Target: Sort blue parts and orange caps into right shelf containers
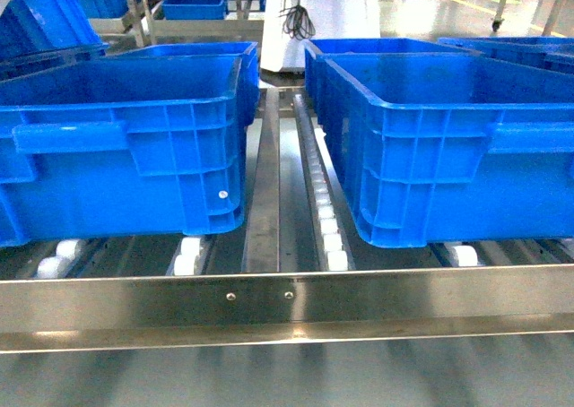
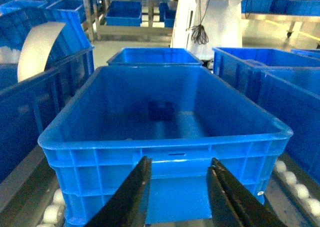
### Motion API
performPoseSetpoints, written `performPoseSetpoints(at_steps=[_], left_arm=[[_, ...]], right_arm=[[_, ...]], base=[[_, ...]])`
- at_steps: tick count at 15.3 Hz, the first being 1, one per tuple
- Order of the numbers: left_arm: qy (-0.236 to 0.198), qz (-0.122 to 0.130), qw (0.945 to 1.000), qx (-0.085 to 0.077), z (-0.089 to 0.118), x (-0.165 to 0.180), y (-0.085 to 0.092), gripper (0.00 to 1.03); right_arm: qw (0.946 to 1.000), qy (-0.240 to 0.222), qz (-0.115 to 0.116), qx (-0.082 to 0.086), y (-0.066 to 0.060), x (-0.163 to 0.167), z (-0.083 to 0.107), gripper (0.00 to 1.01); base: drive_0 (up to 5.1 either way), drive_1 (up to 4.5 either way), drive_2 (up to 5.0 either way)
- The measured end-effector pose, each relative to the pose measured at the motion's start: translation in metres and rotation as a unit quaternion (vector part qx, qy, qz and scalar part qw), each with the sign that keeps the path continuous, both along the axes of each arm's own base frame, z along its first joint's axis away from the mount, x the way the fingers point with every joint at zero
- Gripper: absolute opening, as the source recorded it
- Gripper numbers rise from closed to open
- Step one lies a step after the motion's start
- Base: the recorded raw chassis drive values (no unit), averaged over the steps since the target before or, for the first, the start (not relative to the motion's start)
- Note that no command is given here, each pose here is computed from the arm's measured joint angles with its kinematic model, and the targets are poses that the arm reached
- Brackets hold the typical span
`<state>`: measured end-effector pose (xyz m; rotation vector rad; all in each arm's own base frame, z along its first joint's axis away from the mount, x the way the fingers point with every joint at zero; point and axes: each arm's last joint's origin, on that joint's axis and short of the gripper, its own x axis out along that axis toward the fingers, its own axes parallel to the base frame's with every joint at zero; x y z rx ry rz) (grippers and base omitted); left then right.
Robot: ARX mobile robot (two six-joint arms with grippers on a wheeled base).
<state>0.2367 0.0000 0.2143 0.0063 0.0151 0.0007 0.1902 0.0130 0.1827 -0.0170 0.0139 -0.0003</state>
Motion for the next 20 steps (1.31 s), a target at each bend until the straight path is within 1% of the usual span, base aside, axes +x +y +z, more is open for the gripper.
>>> performPoseSetpoints(at_steps=[1, 2, 3, 4, 5, 6, 7, 8, 9, 12, 14, 16, 18, 20], left_arm=[[-0.016, 0.000, 0.9999, 0.000, 0.000, -0.013, 0.000, 0.21], [-0.013, 0.000, 0.9999, 0.000, -0.007, -0.024, 0.000, 0.08], [0.000, 0.002, 1.0000, -0.001, -0.017, -0.033, 0.000, 0.02], [0.004, 0.001, 1.0000, -0.002, -0.023, -0.041, 0.000, 0.02], [-0.002, -0.001, 1.0000, -0.002, -0.024, -0.049, 0.000, 0.02], [-0.006, 0.000, 1.0000, -0.002, -0.026, -0.056, 0.000, 0.02], [-0.004, -0.001, 1.0000, -0.002, -0.029, -0.064, 0.000, 0.02], [0.001, -0.001, 1.0000, -0.002, -0.034, -0.070, 0.000, 0.02], [-0.003, -0.001, 1.0000, -0.002, -0.037, -0.084, 0.000, 0.02], [-0.002, -0.001, 1.0000, -0.002, -0.040, -0.088, 0.000, 0.02], [-0.014, 0.000, 0.9999, -0.002, -0.046, -0.095, 0.000, 0.02], [-0.002, -0.001, 1.0000, -0.002, -0.049, -0.097, 0.000, 0.02], [0.000, -0.001, 1.0000, -0.002, -0.048, -0.100, 0.000, 0.02], [-0.014, -0.001, 0.9999, -0.002, -0.044, -0.106, 0.000, 0.02]], right_arm=[[1.0000, -0.003, 0.002, 0.001, -0.004, -0.008, -0.002, 0.20], [1.0000, -0.002, -0.001, 0.001, -0.012, -0.015, -0.004, 0.07], [1.0000, 0.000, -0.008, 0.004, -0.014, -0.021, -0.006, 0.02], [1.0000, -0.001, -0.004, 0.004, -0.014, -0.027, -0.008, 0.02], [1.0000, -0.002, -0.003, 0.005, -0.014, -0.032, -0.008, 0.02], [0.9998, -0.018, -0.003, 0.005, -0.014, -0.037, -0.013, 0.02], [1.0000, 0.004, -0.004, 0.005, -0.014, -0.041, -0.021, 0.02], [0.9999, 0.008, -0.004, 0.005, -0.014, -0.046, -0.022, 0.02], [1.0000, -0.004, -0.003, 0.005, -0.014, -0.055, -0.017, 0.02], [1.0000, -0.005, -0.003, 0.005, -0.014, -0.057, -0.016, 0.02], [0.9999, -0.012, -0.003, 0.005, -0.014, -0.063, -0.013, 0.02], [0.9999, -0.010, -0.004, 0.005, -0.014, -0.064, -0.013, 0.02], [0.9999, -0.011, -0.003, 0.005, -0.014, -0.066, -0.013, 0.02], [0.9999, -0.014, -0.004, 0.005, -0.014, -0.070, -0.012, 0.02]], base=[[0.0, 0.00, 0.0], [0.0, 0.00, 0.0], [0.0, 0.00, 0.0], [0.0, 0.00, 0.0], [0.0, 0.00, 0.0], [0.0, 0.00, 0.0], [0.0, 0.00, 0.0], [0.0, 0.00, 0.0], [0.0, 0.00, 0.0], [0.0, 0.00, 0.0], [0.0, 0.00, 0.0], [0.0, 0.00, 0.0], [0.0, 0.00, 0.0], [0.0, 0.00, 0.0]])
